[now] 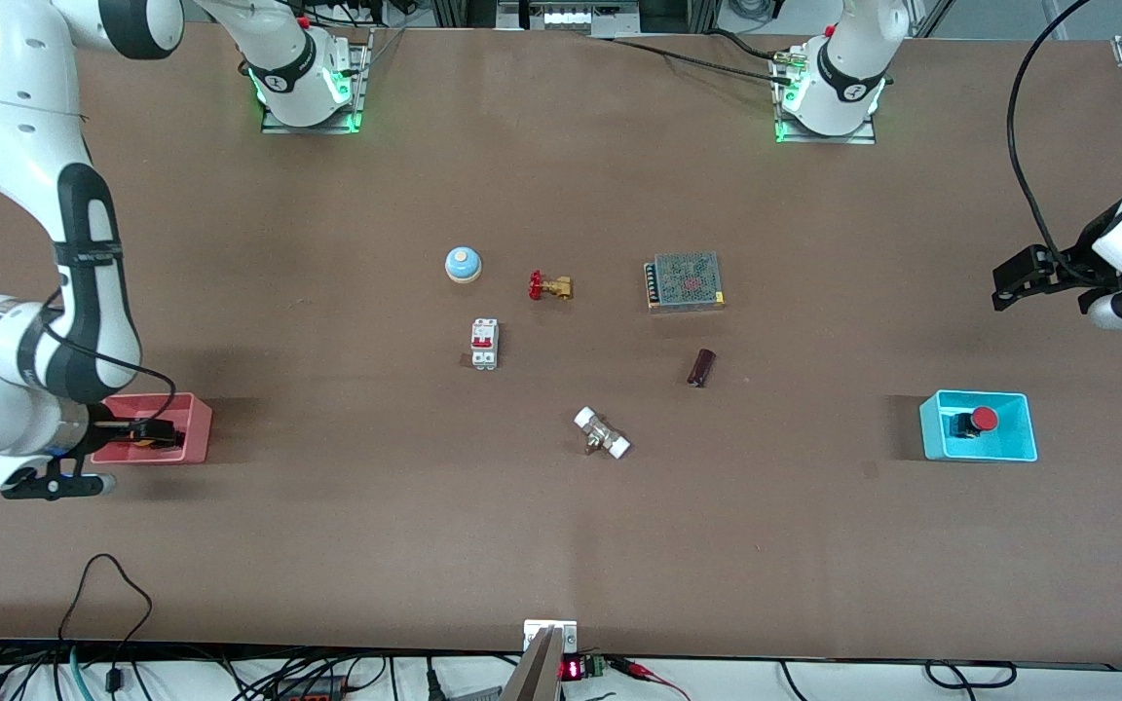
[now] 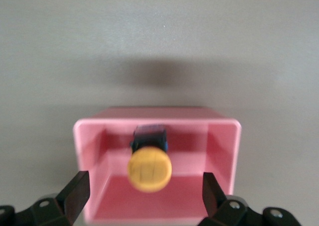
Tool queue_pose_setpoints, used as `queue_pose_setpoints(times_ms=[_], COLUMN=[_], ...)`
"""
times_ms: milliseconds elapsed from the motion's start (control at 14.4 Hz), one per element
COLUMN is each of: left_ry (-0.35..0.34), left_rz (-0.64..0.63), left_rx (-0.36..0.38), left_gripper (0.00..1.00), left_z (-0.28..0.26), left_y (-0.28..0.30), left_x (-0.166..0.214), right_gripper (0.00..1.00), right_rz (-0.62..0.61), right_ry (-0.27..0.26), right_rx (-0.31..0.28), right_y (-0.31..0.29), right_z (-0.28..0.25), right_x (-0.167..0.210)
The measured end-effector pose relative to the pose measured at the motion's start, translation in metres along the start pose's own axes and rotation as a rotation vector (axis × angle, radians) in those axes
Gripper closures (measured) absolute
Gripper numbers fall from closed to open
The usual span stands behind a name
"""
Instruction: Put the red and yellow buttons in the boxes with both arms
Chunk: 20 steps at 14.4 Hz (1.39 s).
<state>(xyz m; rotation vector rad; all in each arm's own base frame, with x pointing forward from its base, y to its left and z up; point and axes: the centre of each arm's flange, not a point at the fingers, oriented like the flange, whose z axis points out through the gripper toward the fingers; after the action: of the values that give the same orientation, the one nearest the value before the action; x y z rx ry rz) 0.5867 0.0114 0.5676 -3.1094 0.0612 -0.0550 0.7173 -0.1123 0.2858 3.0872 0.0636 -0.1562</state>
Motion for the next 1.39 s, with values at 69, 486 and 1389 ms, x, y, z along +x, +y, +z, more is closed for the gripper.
queue_pose_setpoints(times_ms=[69, 486, 1389], left_ry=[-0.006, 0.003, 0.038], left_rz=[0.0, 0.005, -0.026], left_rx=[0.0, 0.001, -0.022], left_gripper=[0.0, 0.0, 0.0], left_z=[-0.002, -0.011, -0.031], left_y=[0.0, 0.004, -0.006], left_x=[-0.001, -0.003, -0.012], right_gripper=[0.0, 0.0, 0.0], right_rz=[0.0, 0.004, 0.055], right_ry=[0.009, 0.044, 0.017], right_rx=[0.006, 0.058, 0.037], right_y=[0.0, -0.083, -0.086], right_z=[-0.025, -0.173, -0.267], right_x=[-0.003, -0.037, -0.122])
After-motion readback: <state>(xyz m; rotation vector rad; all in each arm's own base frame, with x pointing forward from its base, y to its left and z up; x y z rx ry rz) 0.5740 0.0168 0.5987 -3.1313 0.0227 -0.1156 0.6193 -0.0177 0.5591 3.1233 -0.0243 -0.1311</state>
